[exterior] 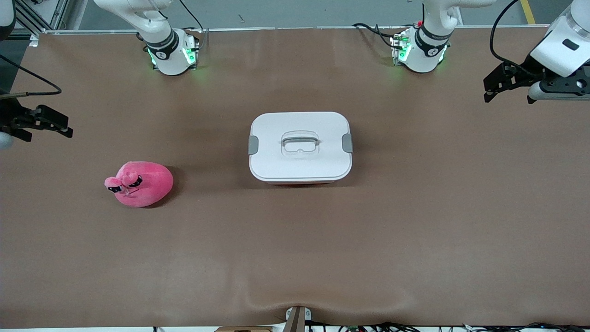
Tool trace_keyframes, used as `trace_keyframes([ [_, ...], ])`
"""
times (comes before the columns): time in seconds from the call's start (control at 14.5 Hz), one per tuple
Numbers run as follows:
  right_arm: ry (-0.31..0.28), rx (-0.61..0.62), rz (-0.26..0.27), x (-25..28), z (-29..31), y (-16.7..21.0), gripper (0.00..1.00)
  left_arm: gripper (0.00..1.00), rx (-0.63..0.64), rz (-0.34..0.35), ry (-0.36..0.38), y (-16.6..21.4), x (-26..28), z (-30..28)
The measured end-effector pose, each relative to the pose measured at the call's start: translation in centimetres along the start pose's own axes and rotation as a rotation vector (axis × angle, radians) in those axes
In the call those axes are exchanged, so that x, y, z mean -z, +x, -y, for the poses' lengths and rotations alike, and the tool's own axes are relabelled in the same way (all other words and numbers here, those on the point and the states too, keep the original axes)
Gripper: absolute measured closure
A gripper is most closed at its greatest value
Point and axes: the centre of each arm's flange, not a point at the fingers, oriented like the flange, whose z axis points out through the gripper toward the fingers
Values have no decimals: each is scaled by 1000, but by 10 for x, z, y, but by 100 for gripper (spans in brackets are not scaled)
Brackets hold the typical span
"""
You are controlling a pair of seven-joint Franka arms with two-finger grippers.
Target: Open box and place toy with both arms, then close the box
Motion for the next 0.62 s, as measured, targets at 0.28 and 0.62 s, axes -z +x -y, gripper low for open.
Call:
trace_keyframes([
  [0.28, 1, 0, 4, -2, 0, 0, 0, 0, 2, 20, 1, -2, -2, 1],
  [0.62, -1, 5, -7, -4, 0, 2, 0, 0, 1, 52, 3, -2, 3, 1],
])
